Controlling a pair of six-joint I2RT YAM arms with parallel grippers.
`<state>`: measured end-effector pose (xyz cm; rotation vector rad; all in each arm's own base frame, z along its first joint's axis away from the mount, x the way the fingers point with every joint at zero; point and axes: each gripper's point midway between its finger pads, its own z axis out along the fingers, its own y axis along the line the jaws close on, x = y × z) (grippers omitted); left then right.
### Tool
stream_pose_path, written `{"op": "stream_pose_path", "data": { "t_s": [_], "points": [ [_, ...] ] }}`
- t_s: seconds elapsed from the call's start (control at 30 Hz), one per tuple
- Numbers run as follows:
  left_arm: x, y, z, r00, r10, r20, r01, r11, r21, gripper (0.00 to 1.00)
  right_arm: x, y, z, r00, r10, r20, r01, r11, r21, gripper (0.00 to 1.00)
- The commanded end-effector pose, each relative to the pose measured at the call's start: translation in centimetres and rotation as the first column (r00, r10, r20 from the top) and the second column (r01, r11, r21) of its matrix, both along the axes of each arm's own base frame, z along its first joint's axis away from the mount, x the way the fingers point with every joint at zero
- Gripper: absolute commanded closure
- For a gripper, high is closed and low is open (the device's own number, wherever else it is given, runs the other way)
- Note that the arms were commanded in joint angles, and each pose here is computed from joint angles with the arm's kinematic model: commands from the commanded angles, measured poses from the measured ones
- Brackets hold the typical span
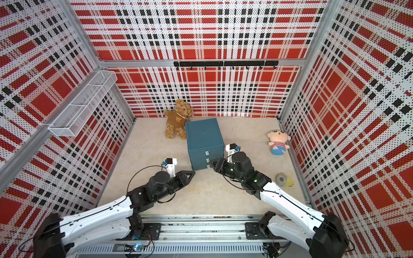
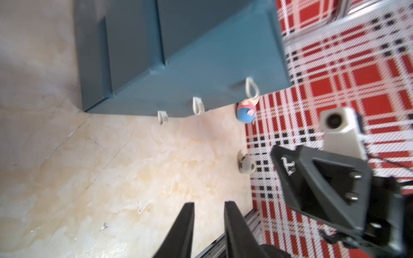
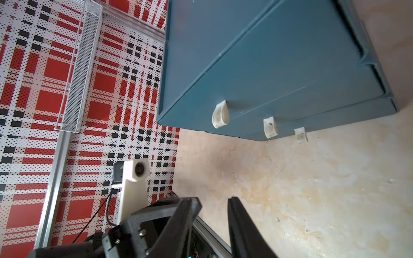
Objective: Take the seed bags out of the drawer
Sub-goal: Open the drawer in the storage box.
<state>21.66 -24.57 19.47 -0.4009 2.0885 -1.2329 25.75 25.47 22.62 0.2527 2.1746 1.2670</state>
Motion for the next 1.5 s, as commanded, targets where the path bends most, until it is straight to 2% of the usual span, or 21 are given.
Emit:
{"op": "stream_pose_path", "data": {
  "t_s": [0.0,0.17,0.33,0.73,1.0,1.3,1.47],
  "points": [
    [0.4,2.8,0.4,0.993,0.119,0.001,-0.119,0.993,-0.002,0.7,1.7,0.5,1.0,0.998,-0.065,0.017,0.064,0.997,0.04,0.63],
    [0.4,5.2,1.9,0.983,0.182,0.017,-0.181,0.982,-0.056,0.69,3.1,1.6,0.9,0.997,-0.075,0.016,0.074,0.996,0.046,0.58],
    [0.4,6.5,2.0,0.978,0.21,0.014,-0.208,0.974,-0.091,0.68,4.1,2.4,0.7,0.997,-0.072,0.014,0.072,0.997,0.036,0.55],
    [0.6,7.2,1.1,0.976,0.22,-0.007,-0.219,0.971,-0.092,0.68,5.1,3.6,-0.3,0.998,-0.059,-0.005,0.059,0.998,0.027,0.59],
    [0.9,7.3,1.0,0.975,0.221,-0.01,-0.221,0.972,-0.086,0.68,5.4,3.7,-0.8,0.998,-0.062,-0.014,0.062,0.998,0.018,0.58],
    [1.0,7.3,0.8,0.976,0.219,-0.016,-0.219,0.972,-0.079,0.68,6.0,4.1,-0.6,0.998,-0.068,-0.01,0.068,0.997,0.024,0.68],
    [1.1,7.3,0.7,0.975,0.222,-0.017,-0.222,0.972,-0.076,0.68,6.2,4.1,-0.9,0.997,-0.073,-0.024,0.073,0.997,0.01,0.83]
  ]
}}
